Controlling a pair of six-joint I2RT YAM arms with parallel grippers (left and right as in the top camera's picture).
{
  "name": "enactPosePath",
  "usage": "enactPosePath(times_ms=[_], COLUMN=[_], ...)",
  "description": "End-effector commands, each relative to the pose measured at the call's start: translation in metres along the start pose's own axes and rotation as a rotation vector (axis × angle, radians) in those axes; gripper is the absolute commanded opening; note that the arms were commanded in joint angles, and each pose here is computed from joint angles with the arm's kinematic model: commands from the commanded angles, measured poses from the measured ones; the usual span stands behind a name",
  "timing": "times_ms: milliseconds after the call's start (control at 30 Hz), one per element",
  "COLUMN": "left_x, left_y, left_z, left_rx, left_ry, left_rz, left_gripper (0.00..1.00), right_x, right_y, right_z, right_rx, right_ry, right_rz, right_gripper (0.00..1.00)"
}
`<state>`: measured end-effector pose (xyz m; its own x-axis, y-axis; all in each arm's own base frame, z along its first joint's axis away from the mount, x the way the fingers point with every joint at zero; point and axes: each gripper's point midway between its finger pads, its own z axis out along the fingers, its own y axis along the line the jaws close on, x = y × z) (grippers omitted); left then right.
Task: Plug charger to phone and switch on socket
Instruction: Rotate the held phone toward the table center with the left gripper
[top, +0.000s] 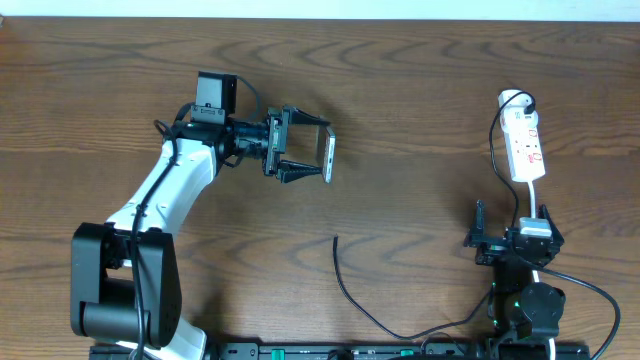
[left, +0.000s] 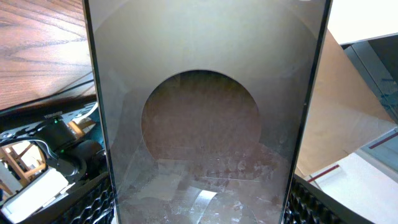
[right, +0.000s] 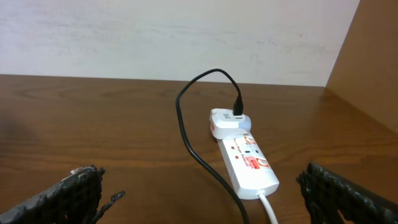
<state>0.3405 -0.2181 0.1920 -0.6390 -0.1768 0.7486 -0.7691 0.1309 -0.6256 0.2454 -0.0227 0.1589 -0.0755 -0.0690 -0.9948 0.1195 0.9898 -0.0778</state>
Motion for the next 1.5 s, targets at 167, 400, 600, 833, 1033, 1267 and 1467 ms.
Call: enactPosePath(times_ms=[167, 400, 600, 833, 1033, 1267, 1467], left_x=[0.012, 0.001, -0.019, -0.039, -0.070, -0.088, -0.088], left_y=[-0.013, -0.021, -0.022, -0.021, 0.002, 0.025, 0.026], left_z=[-0.001, -0.001, -0.002, -0.006, -0.017, -0.029, -0.030], left_rx=[0.017, 0.030, 0.002, -0.060, -0.198, -0.318, -0.324], left_ry=[0.048, -0.020, -0.140, -0.253, -0.408, -0.505, -0.506], left_rz=[0.110, 0.327, 0.541, 0.756, 0.696, 0.640, 0.641], left_gripper=[0.07, 0.07, 0.07, 0.07, 0.07, 0.07, 0.07], right_x=[0.001, 0.001, 0.001, 0.001, 0.001, 0.001, 0.000], right_y=[-0.001, -0.001, -0.001, -0.001, -0.001, -0.001, -0.001], right_z=[0.000, 0.000, 0.000, 0.000, 0.000, 0.000, 0.000], right_rx=[0.004, 0.004, 0.004, 0.004, 0.004, 0.004, 0.005], right_ry=[0.004, 0.004, 0.004, 0.003, 0.004, 0.004, 0.001], right_rz=[-0.014, -0.014, -0.014, -0.014, -0.013, -0.014, -0.015], right_gripper=[0.99, 0.99, 0.99, 0.99, 0.99, 0.99, 0.99])
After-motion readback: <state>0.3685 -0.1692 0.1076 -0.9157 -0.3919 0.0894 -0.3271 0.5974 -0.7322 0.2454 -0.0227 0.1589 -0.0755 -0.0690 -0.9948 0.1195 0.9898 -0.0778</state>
